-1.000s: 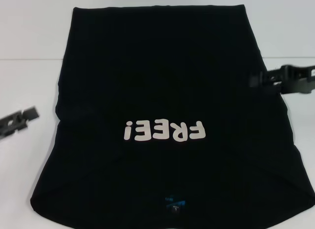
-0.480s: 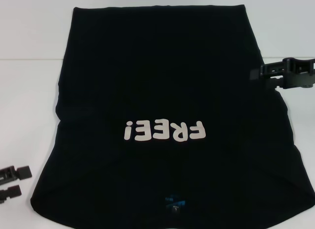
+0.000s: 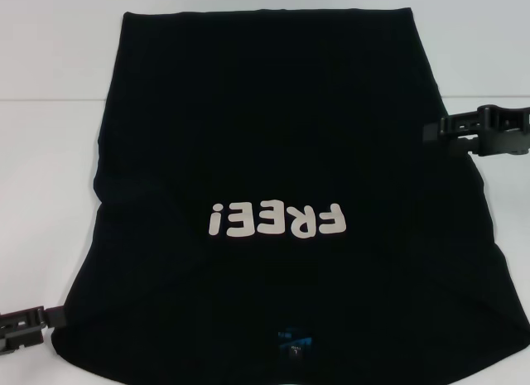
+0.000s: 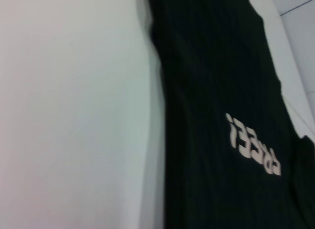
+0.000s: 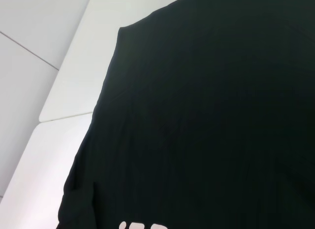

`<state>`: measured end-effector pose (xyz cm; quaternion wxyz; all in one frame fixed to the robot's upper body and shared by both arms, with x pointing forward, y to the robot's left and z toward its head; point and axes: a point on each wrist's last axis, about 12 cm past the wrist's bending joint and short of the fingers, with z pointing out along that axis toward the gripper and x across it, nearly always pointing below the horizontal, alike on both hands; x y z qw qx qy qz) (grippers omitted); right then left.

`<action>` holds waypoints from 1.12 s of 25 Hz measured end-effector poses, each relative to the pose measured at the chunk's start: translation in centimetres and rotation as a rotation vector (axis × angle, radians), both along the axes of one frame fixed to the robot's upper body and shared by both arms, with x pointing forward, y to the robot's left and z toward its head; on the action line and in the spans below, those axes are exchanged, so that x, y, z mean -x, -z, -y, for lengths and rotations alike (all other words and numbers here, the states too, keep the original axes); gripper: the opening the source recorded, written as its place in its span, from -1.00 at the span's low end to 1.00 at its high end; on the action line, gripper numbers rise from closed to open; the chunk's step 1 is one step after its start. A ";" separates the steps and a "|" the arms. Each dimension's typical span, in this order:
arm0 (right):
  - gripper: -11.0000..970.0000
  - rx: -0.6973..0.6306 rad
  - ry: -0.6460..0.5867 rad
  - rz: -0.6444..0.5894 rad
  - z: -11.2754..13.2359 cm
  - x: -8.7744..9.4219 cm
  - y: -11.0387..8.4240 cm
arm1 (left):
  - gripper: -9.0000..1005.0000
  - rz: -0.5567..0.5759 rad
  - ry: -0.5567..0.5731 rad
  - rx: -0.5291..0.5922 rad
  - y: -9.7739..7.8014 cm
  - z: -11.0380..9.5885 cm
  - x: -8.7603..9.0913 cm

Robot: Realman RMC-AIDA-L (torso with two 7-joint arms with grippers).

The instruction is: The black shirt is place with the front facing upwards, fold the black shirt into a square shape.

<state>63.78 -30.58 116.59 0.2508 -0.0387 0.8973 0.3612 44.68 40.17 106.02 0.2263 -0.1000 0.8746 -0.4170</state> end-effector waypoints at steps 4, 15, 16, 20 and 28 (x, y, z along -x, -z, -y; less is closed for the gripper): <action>0.55 0.000 0.003 -0.003 0.1 0.1 0.2 | 0.69 -0.010 -0.003 -0.026 0.4 0.0 -0.2; 0.55 -0.005 0.014 -0.009 0.5 0.4 0.4 | 0.61 -0.026 0.020 -0.049 0.9 1.2 -1.1; 0.55 -0.005 0.014 -0.009 0.5 0.4 0.4 | 0.59 -0.028 0.025 -0.051 0.9 1.3 -1.3; 0.55 -0.006 0.012 -0.010 0.4 0.4 0.4 | 0.52 -0.026 0.032 -0.047 1.0 1.9 -1.7; 0.55 -0.012 0.018 -0.008 0.6 0.4 0.4 | 0.37 -0.039 0.021 -0.064 0.7 2.1 -2.2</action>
